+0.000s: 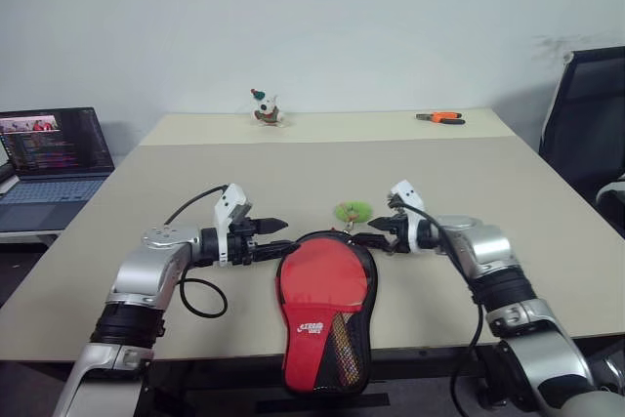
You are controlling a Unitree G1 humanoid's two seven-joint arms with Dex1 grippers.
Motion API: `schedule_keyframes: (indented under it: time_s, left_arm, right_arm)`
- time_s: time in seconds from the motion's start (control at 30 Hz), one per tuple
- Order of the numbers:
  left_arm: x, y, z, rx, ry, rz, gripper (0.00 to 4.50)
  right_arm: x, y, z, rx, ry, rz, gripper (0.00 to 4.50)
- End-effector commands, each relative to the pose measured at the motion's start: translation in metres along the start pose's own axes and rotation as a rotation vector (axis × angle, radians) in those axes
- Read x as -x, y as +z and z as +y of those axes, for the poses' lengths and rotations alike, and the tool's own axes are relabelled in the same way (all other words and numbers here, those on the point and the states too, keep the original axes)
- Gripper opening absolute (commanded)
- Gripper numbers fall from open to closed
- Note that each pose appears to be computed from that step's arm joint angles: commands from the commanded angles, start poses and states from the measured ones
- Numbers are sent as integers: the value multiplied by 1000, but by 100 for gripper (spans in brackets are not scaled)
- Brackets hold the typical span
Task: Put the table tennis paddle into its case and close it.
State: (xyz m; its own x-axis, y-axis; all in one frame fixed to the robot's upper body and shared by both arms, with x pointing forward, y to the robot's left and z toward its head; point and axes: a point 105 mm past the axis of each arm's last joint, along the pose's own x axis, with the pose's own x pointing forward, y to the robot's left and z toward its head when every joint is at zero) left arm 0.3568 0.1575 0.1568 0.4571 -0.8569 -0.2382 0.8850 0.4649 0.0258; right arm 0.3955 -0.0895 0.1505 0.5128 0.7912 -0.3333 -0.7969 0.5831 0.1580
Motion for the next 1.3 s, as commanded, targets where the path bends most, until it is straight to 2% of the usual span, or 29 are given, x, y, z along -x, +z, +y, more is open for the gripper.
schedule_keyframes:
  time_s: [0.03,0.2,0.4,0.7,1.1,1.2,1.3]
  left_arm:
    - [-10,4,1,-41,-6,-7,355]
    - [-35,-10,0,-59,-21,30,355]
    - [-53,-21,5,-58,-7,44,355]
    - [-48,-25,8,-53,8,43,355]
    - [-38,-27,9,-43,48,36,355]
    - [-37,-28,9,-39,52,35,355]
    - [-36,-29,9,-37,57,35,355]
  right_arm:
    - [18,28,-6,6,-23,-92,432]
    - [18,38,-41,-51,-229,-151,432]
    - [-9,40,-49,-102,-323,-185,432]
    - [-50,32,-44,-151,-413,-199,432]
    - [-68,19,-43,-81,-542,-164,432]
    - [-71,21,-39,-61,-547,-166,374]
    - [-74,22,-36,-63,-541,-169,266]
